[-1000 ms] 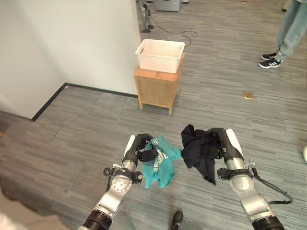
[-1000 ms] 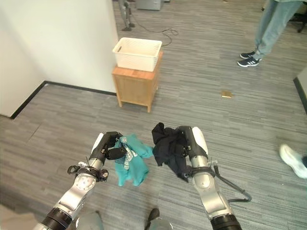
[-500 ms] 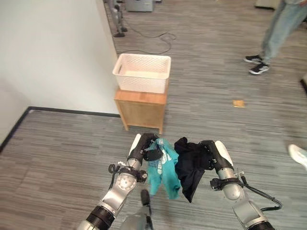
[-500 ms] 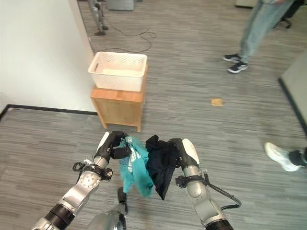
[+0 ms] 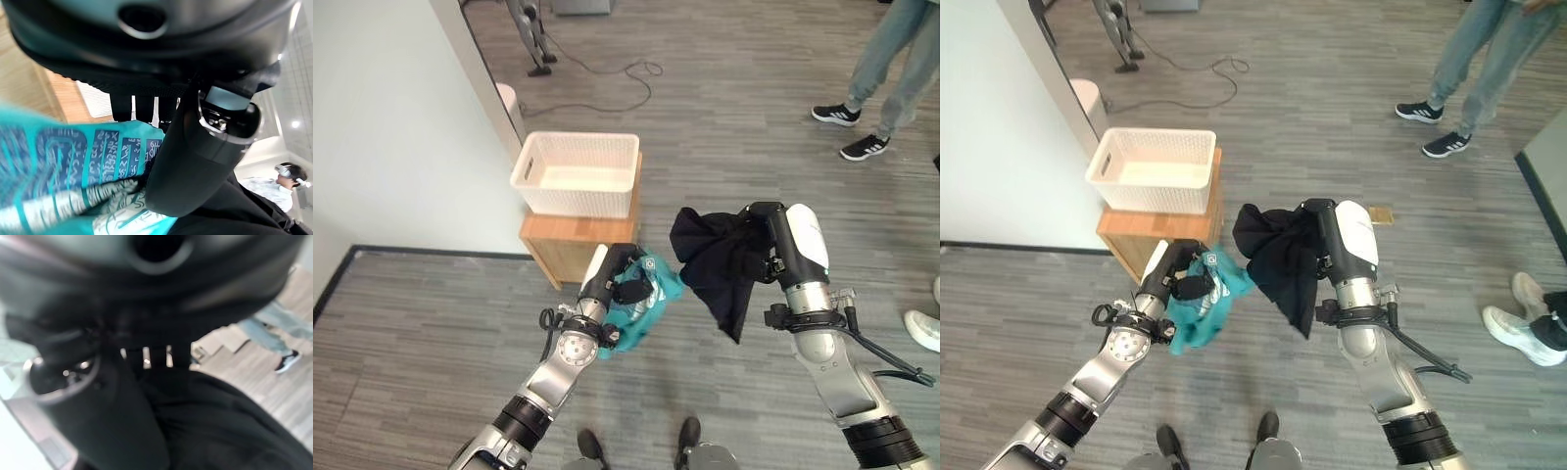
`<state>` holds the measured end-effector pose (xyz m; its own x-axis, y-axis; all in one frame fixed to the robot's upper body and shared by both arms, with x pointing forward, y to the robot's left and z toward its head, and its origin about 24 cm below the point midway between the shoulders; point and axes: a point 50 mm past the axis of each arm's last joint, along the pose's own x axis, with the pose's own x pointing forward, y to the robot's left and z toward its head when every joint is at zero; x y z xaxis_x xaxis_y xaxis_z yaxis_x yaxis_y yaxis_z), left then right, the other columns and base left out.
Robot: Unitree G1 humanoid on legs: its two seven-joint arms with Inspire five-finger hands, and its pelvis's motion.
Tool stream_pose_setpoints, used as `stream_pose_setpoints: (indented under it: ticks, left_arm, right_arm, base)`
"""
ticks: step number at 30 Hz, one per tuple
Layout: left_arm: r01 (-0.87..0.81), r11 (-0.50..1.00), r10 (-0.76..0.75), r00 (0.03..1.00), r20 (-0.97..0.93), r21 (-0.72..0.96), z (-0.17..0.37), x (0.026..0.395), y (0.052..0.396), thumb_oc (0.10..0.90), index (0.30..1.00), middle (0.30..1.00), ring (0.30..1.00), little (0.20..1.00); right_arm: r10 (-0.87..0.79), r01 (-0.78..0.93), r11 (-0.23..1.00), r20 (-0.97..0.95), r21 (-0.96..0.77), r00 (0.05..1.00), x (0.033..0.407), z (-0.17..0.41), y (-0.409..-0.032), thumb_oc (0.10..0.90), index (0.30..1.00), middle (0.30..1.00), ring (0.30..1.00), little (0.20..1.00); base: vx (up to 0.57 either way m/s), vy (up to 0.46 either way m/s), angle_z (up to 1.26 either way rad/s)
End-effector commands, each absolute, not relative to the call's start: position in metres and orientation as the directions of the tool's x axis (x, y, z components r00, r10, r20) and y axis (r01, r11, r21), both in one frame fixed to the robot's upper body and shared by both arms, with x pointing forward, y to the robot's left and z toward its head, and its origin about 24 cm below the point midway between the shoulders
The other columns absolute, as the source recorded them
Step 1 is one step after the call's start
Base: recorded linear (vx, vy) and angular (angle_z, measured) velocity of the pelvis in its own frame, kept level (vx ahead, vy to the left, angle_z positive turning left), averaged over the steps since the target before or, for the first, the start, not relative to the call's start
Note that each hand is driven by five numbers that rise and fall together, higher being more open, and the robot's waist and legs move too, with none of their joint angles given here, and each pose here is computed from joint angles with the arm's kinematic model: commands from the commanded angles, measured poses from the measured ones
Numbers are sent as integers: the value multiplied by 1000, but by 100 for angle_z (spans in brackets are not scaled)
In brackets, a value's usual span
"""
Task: Pick up bed clothes into laundry basket.
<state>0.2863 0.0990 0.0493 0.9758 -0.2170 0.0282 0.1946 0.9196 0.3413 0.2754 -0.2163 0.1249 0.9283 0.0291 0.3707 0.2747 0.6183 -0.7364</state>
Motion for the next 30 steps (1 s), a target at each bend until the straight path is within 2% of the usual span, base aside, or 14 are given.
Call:
stream_pose_setpoints:
  ticks: [1,5,12,19,20,21,23,24,26,30]
  left_arm:
    - [121,944,-227,912,341,306,111,299,95,400,300,300,300,300]
    - [92,953,-189,925,331,287,107,298,103,400,300,300,300,300]
    - [47,955,-134,949,286,293,92,291,118,400,300,300,300,300]
    - [19,951,-122,940,320,308,101,294,119,400,300,300,300,300]
    - [17,951,-120,940,320,307,101,294,119,400,300,300,300,300]
    - [19,951,-121,942,313,309,100,295,119,400,300,300,300,300]
    - [33,950,-132,944,304,309,97,293,118,400,300,300,300,300]
    - [33,950,-131,944,304,309,97,293,118,400,300,300,300,300]
    - [61,948,-153,948,278,313,91,291,117,400,300,300,300,300]
    - [67,949,-152,953,261,309,89,292,119,400,300,300,300,300]
  right_arm:
    - [128,368,668,588,-647,799,283,174,-194,400,300,300,300,300]
    - [142,328,658,540,-677,830,283,164,-195,400,300,300,300,300]
    - [143,341,607,521,-718,841,281,161,-203,400,300,300,300,300]
    - [191,532,564,727,-631,660,290,234,-194,400,300,300,300,300]
    - [192,533,564,727,-631,659,290,234,-194,400,300,300,300,300]
    - [208,566,575,775,-590,597,289,254,-187,400,300,300,300,300]
    - [211,606,581,819,-544,533,289,273,-182,400,300,300,300,300]
    - [211,606,581,819,-544,533,289,273,-182,400,300,300,300,300]
    - [208,677,534,855,-506,474,291,297,-185,400,300,300,300,300]
    - [183,763,437,877,-477,443,292,321,-201,400,300,300,300,300]
  base:
    - [86,-213,17]
    - [136,-145,10]
    - [187,102,9]
    - [213,113,5]
    - [250,126,2]
    - [261,110,-1]
    - [222,122,-16]
    - [179,137,-13]
    - [168,151,-10]
    - [160,205,-7]
